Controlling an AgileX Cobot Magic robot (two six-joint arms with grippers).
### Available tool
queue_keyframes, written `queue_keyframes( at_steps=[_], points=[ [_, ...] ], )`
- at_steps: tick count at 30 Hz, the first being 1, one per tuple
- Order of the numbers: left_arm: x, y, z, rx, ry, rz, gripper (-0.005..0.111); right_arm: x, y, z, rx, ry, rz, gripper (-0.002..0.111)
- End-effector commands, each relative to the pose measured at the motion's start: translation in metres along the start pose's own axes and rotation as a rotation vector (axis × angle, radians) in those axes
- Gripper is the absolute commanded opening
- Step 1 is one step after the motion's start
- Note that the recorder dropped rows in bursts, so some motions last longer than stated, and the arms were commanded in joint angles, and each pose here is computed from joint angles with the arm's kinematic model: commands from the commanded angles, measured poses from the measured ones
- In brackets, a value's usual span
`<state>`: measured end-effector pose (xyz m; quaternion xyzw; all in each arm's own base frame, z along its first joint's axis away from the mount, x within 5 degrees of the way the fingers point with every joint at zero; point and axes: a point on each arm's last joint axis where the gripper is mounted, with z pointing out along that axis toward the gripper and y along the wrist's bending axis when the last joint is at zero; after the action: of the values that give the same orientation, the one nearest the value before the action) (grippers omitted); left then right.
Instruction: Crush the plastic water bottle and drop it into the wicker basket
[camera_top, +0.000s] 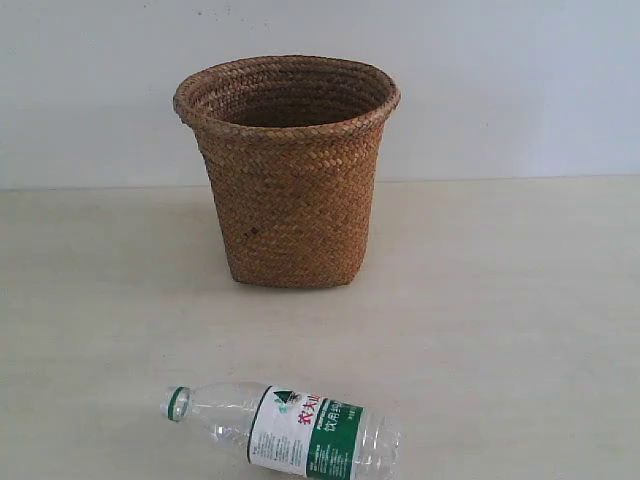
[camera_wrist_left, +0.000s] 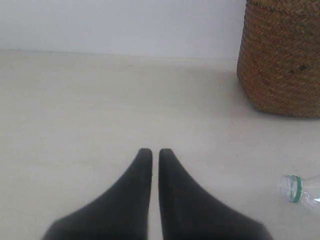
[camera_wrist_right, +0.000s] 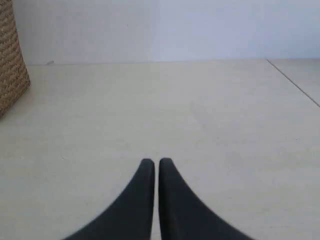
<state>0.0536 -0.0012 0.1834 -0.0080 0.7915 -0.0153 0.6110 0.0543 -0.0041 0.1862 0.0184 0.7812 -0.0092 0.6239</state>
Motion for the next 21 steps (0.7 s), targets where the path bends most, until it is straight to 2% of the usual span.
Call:
queue_keyframes(
  at_steps=[1, 9, 10, 11, 15, 16, 18, 21],
  points=[
    [0.001, 0.000, 0.000, -0.001, -0.006, -0.010, 0.004, 0.000, 0.000, 0.000, -0.002, -0.012, -0.002, 0.001],
    [0.001, 0.000, 0.000, -0.002, 0.001, 0.000, 0.004, -0.003, 0.001, 0.000, -0.008, -0.043, -0.002, 0.001],
    [0.002, 0.000, 0.000, 0.002, 0.009, -0.028, 0.004, -0.003, 0.001, 0.000, -0.008, -0.043, -0.002, 0.001],
    [0.002, -0.001, 0.000, 0.015, 0.009, -0.096, 0.004, -0.003, 0.001, 0.000, -0.008, -0.043, -0.002, 0.001],
    [0.001, -0.014, -0.001, 0.148, 0.050, -0.718, 0.004, -0.003, 0.001, 0.000, -0.008, -0.043, -0.002, 0.001],
    [0.000, -0.016, -0.001, 0.175, 0.065, -0.819, 0.004, -0.003, 0.001, 0.000, -0.008, -0.043, -0.002, 0.001],
    [-0.001, -0.021, -0.002, 0.224, 0.091, -0.943, 0.004, -0.003, 0.001, 0.000, -0.008, -0.043, -0.002, 0.001],
    [-0.004, -0.020, -0.002, 0.230, 0.057, -0.977, 0.004, -0.003, 0.001, 0.000, -0.008, -0.043, -0.002, 0.001]
  ],
)
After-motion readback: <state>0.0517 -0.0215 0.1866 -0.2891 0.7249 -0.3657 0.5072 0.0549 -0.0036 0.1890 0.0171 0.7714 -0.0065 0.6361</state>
